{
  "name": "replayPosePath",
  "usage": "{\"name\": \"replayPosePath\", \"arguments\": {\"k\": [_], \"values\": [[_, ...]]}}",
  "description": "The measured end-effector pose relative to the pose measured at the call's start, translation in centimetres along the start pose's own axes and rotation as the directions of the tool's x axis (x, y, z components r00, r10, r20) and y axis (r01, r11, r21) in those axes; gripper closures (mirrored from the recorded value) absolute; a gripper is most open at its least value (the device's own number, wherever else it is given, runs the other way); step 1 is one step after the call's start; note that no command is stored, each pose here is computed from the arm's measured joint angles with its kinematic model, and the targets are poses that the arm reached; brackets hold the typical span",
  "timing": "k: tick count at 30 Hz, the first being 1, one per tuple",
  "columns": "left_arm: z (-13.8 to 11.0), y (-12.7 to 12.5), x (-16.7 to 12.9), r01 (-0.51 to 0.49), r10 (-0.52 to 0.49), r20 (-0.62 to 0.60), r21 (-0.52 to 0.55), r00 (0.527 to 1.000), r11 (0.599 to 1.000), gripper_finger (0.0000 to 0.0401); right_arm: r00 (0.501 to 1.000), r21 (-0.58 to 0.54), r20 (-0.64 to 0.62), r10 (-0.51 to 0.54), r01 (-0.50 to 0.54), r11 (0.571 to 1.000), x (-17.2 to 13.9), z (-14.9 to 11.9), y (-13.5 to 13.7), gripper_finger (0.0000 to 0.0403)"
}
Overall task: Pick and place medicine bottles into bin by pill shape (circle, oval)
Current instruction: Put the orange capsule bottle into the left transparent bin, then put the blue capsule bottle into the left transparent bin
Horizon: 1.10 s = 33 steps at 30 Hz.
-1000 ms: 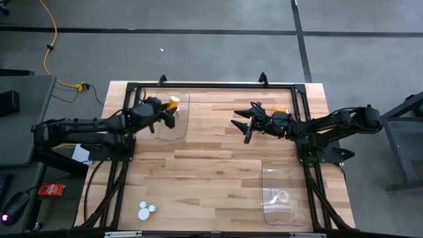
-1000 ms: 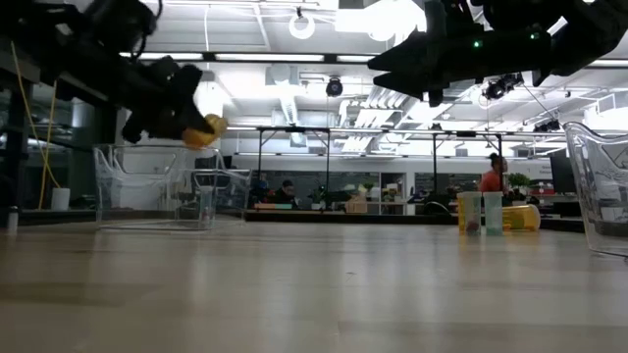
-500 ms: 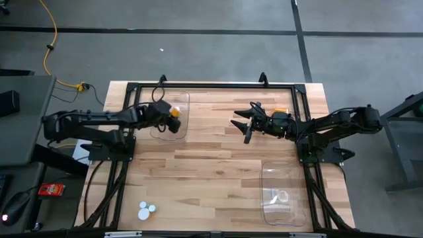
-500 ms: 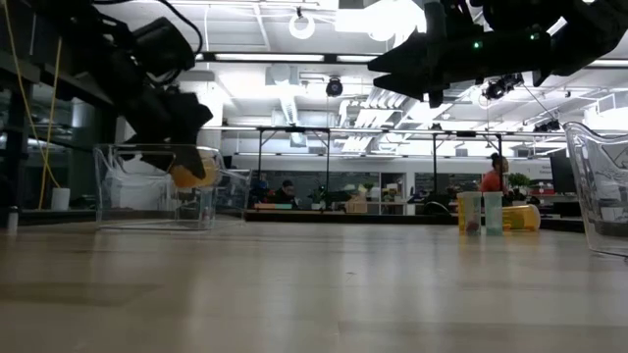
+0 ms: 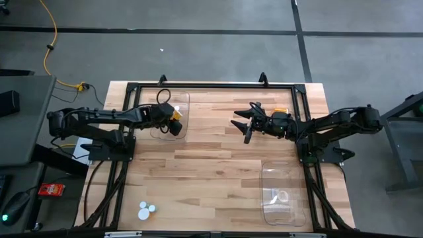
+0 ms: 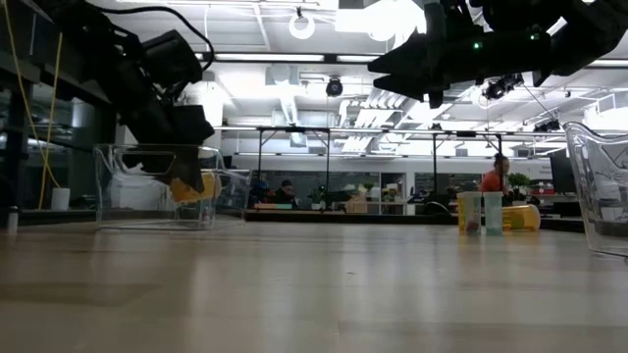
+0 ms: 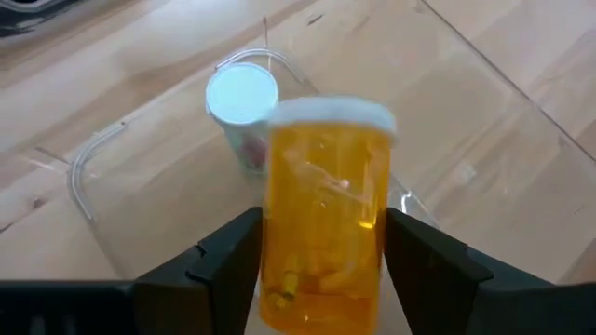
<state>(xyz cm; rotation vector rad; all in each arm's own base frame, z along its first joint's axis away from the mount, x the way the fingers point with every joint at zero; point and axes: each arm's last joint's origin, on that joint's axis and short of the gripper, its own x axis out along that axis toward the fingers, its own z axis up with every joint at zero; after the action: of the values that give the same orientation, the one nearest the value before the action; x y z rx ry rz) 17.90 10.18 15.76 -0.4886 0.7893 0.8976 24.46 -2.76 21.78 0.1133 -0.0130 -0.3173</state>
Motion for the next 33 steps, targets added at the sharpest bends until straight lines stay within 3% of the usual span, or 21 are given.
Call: {"name": "replayPosePath", "arguments": {"k": [9, 14, 17, 19, 21, 26, 28, 30, 33], "values": [[0.6, -0.1, -0.5, 0.015, -0.015, 0.035, -0.002, 0.999, 1.000, 0.0169, 1.000, 0.000, 0.000, 0.000, 0.000, 1.000, 0.0, 0.0, 0.0, 0.0190], [2.3, -0.6, -2.6, 0.084, -0.084, 0.172, 0.009, 0.981, 0.996, 0.0173, 1.000, 0.001, 0.000, 0.000, 0.000, 1.000, 0.0, 0.0, 0.0, 0.0190], [2.9, -1.6, -4.5, 0.163, -0.178, 0.293, 0.075, 0.940, 0.984, 0.0174, 1.000, 0.001, 0.000, 0.000, 0.000, 1.000, 0.0, 0.0, 0.0, 0.0190], [3.2, -2.4, -5.9, 0.216, -0.253, 0.385, 0.137, 0.887, 0.967, 0.0174, 1.000, 0.000, 0.000, 0.000, 0.000, 1.000, 0.0, 0.0, 0.0, 0.0190], [3.1, -3.4, -7.2, 0.272, -0.345, 0.489, 0.216, 0.801, 0.938, 0.0174, 1.000, 0.000, 0.000, 0.000, 0.000, 1.000, 0.0, 0.0, 0.0, 0.0190], [1.7, -4.5, -9.0, 0.406, -0.566, 0.660, 0.400, 0.494, 0.822, 0.0174, 1.000, -0.001, -0.007, -0.001, 0.001, 1.000, 0.0, -0.1, 0.0, 0.0190], [1.1, -4.4, -9.2, 0.438, -0.611, 0.684, 0.443, 0.398, 0.782, 0.0174, 1.000, -0.001, -0.007, -0.001, 0.001, 1.000, 0.0, -0.1, 0.0, 0.0190], [0.8, -4.2, -9.2, 0.453, -0.633, 0.690, 0.466, 0.351, 0.760, 0.0174, 1.000, -0.001, -0.007, -0.001, 0.001, 1.000, 0.0, -0.1, 0.0, 0.0190], [0.8, -4.0, -8.9, 0.448, -0.628, 0.691, 0.463, 0.357, 0.765, 0.0174, 1.000, -0.001, -0.007, -0.001, 0.001, 1.000, 0.0, -0.1, 0.0, 0.0190]]}}
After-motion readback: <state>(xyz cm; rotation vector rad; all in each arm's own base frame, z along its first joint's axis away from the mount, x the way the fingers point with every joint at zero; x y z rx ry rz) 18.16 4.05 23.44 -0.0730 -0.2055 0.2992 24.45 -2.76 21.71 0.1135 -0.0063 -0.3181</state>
